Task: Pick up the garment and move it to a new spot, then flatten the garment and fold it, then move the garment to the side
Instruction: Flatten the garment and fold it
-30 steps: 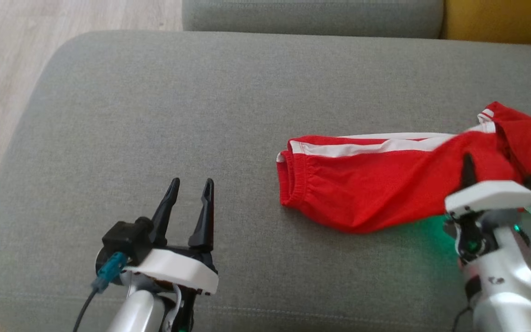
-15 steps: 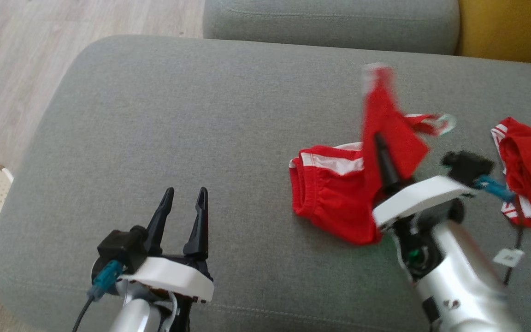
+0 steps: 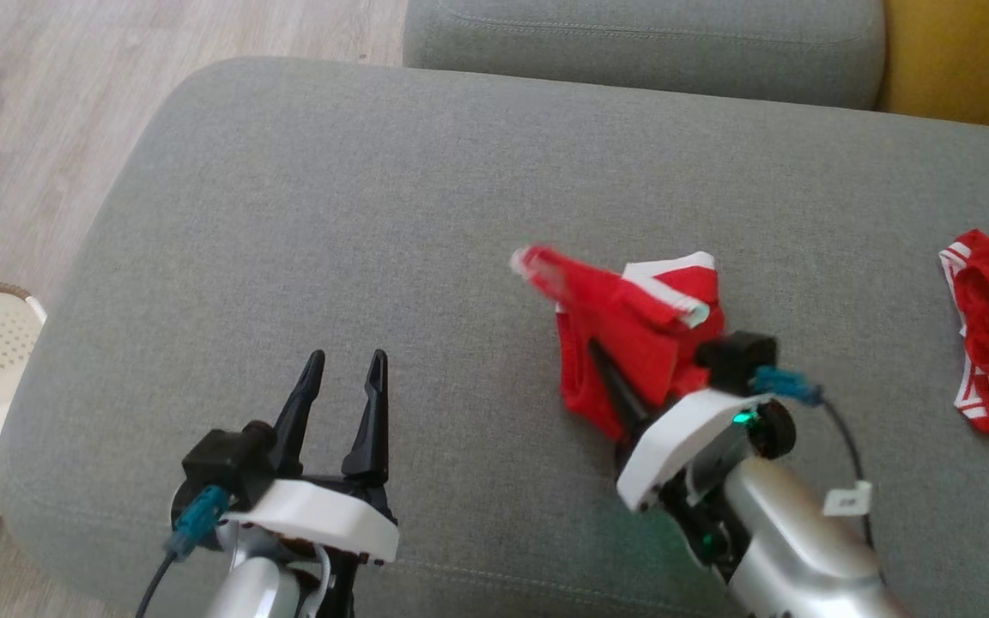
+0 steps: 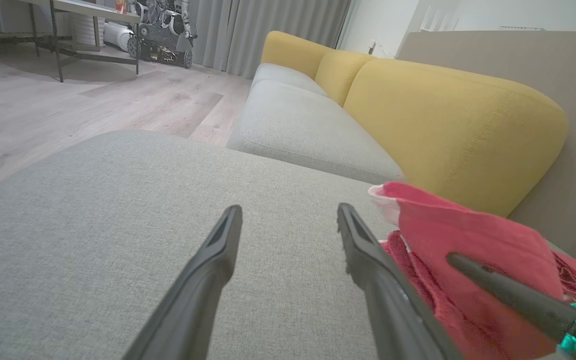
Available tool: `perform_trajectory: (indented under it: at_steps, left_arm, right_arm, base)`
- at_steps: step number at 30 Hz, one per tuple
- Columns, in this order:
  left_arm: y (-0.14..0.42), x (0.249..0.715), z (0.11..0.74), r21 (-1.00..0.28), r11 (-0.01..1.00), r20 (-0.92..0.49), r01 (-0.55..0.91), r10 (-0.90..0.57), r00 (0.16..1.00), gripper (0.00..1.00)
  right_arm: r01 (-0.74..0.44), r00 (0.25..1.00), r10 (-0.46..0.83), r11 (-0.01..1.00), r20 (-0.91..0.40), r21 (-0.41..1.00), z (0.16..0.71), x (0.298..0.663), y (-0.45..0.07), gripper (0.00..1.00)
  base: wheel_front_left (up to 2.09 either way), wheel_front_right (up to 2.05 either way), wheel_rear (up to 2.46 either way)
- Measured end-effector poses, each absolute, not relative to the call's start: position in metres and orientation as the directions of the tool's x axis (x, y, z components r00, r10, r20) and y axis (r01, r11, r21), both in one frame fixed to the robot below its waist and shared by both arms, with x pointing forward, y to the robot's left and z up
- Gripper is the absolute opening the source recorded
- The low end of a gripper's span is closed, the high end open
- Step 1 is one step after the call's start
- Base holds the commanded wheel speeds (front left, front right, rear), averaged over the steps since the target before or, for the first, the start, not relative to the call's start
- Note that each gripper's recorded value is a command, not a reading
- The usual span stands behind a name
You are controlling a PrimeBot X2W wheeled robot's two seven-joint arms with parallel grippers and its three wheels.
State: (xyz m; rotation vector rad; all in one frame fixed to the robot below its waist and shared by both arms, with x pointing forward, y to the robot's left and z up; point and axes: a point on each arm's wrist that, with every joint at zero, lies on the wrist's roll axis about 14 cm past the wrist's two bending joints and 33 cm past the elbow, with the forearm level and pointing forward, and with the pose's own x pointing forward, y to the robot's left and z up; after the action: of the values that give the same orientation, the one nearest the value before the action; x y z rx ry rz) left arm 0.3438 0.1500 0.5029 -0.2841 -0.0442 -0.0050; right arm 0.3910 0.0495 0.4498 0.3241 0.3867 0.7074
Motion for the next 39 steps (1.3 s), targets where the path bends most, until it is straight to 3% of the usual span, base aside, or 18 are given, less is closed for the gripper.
perform_trajectory:
  at_steps: [1,2,13,16,21,30,39]
  left_arm:
    - [0.15,0.344,0.503,-0.28,0.96,0.044,0.01,0.002,0.999,1.0]
    - [0.151,0.344,0.503,-0.28,0.96,0.043,0.008,0.004,0.999,1.0]
    - [0.151,0.343,0.501,-0.28,0.96,0.037,0.002,0.008,0.999,1.0]
    - [0.151,0.343,0.501,-0.281,0.96,0.036,0.003,0.007,0.999,1.0]
    - [0.15,0.343,0.5,-0.29,0.957,0.032,0.003,0.007,0.999,1.0]
    - [0.144,0.348,0.503,-0.29,0.957,0.044,0.025,-0.013,0.999,1.0]
    - [0.129,0.352,0.512,-0.291,0.953,0.074,0.083,-0.064,0.995,1.0]
  right_arm:
    - [-0.578,0.683,0.687,0.716,-0.25,0.39,0.445,0.388,0.051,0.64]
    - [-0.592,0.674,0.69,0.718,-0.264,0.367,0.44,0.385,0.052,1.0]
    - [-0.658,0.6,0.744,0.668,-0.293,0.347,0.426,0.362,0.071,1.0]
    - [-0.672,0.552,0.738,0.669,-0.387,0.318,0.406,0.355,0.069,1.0]
    - [-0.674,0.536,0.737,0.668,-0.412,0.316,0.399,0.351,0.069,1.0]
    - [-0.646,0.627,0.705,0.708,-0.332,0.285,0.426,0.38,0.055,1.0]
    - [-0.638,0.681,0.688,0.725,-0.251,0.259,0.462,0.382,0.037,1.0]
  base:
    - [0.0,0.0,0.0]
    - [0.0,0.0,0.0]
    - [0.0,0.0,0.0]
    - [0.0,0.0,0.0]
    - [0.0,0.0,0.0]
    - [0.0,0.0,0.0]
    - [0.0,0.0,0.0]
